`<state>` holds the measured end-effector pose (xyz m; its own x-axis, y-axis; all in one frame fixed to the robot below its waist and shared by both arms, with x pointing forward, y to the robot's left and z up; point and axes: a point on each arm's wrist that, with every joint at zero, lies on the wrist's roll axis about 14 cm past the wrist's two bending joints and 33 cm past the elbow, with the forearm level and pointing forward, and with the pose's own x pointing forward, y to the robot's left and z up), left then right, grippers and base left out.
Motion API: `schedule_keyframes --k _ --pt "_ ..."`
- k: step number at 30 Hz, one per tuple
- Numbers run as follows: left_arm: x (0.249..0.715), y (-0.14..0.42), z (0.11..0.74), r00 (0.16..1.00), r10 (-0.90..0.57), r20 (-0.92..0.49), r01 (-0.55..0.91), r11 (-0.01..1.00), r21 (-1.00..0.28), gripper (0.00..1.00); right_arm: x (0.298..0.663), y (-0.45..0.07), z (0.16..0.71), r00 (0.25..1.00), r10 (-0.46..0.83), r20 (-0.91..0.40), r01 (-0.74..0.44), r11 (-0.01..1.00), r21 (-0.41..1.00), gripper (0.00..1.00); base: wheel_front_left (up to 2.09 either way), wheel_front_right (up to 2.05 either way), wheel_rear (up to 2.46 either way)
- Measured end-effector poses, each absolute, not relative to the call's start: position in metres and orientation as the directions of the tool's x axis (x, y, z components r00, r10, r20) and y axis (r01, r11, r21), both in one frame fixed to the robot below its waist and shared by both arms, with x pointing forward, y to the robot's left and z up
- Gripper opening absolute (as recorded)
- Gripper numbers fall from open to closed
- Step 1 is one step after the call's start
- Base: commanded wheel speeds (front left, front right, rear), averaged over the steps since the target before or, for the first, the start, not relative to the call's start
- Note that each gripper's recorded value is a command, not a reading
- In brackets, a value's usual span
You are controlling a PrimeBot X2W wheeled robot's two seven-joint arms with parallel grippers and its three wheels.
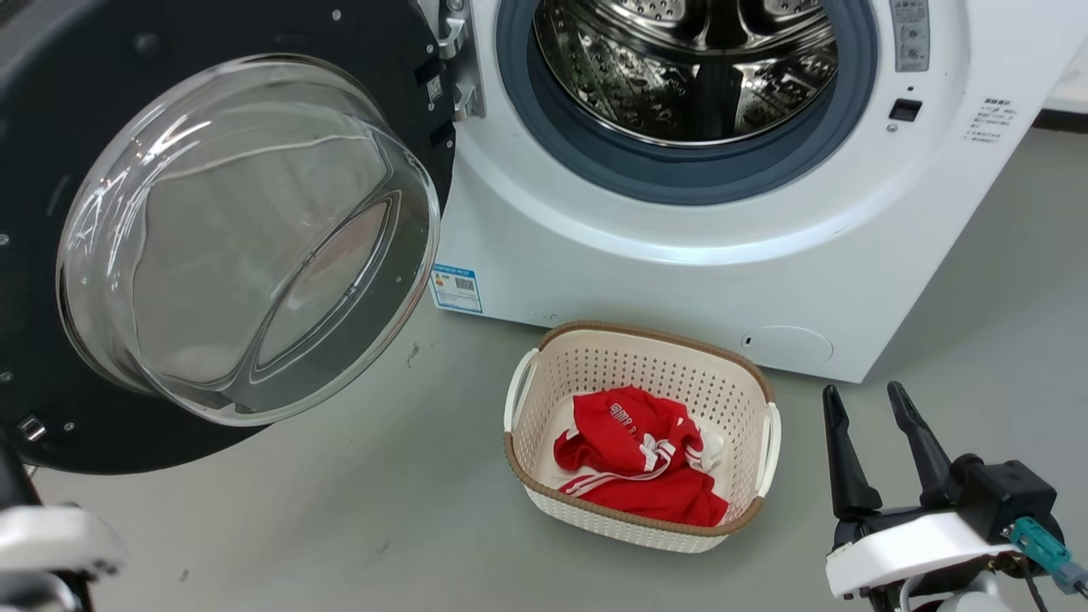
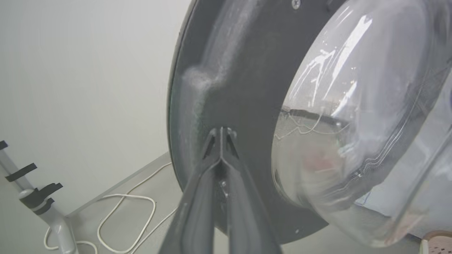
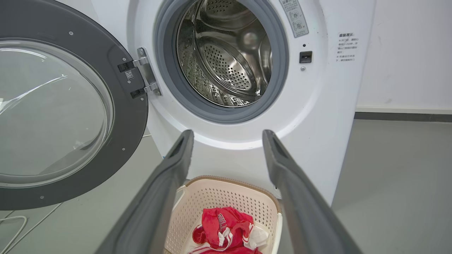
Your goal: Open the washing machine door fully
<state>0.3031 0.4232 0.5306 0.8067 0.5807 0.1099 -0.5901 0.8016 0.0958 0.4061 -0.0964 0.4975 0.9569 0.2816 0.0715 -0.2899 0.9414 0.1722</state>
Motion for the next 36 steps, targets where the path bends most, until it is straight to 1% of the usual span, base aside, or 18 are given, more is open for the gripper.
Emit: schedule_keyframes --k 8,10,11,13,16,22,27,32,36 --pt "0.283 0.344 0.512 0.866 0.491 0.097 -0.495 0.869 0.023 0.0 0.393 -0.097 0.507 0.954 0.283 0.094 -0.296 0.94 0.168 1.0 0.0 0.0 0.0" --pt "0.283 0.328 0.514 0.881 0.462 0.106 -0.465 0.885 0.006 0.8 0.39 -0.098 0.509 0.954 0.283 0.101 -0.296 0.942 0.16 1.0 0.0 0.0 0.0" --pt "0.283 0.32 0.514 0.889 0.445 0.105 -0.448 0.894 0.003 1.0 0.389 -0.098 0.511 0.953 0.283 0.105 -0.297 0.942 0.156 1.0 0.0 0.0 0.0" --pt "0.284 0.308 0.512 0.903 0.417 0.101 -0.419 0.908 -0.011 1.0 0.386 -0.099 0.512 0.954 0.28 0.108 -0.295 0.944 0.15 1.0 0.0 0.0 0.0" --pt "0.292 0.292 0.524 0.919 0.369 0.138 -0.37 0.929 -0.015 1.0 0.385 -0.101 0.516 0.953 0.277 0.121 -0.292 0.946 0.143 1.0 0.0 0.0 0.0" --pt "0.32 0.242 0.543 0.958 0.209 0.198 -0.214 0.977 0.001 1.0 0.383 -0.107 0.528 0.952 0.264 0.153 -0.281 0.954 0.103 1.0 0.0 0.0 0.0" --pt "0.344 0.204 0.56 0.965 0.083 0.249 -0.09 0.996 0.016 1.0 0.38 -0.12 0.537 0.956 0.235 0.176 -0.248 0.967 0.055 1.0 0.0 0.0 0.0" --pt "0.361 0.179 0.562 0.967 0.004 0.256 -0.01 1.0 0.02 1.0 0.377 -0.139 0.546 0.963 0.187 0.193 -0.193 0.981 0.013 1.0 0.0 0.0 0.0" --pt "0.368 0.166 0.554 0.972 -0.037 0.232 0.035 0.999 0.013 1.0 0.374 -0.156 0.549 0.97 0.141 0.196 -0.144 0.99 -0.002 1.0 0.0 0.0 0.0"
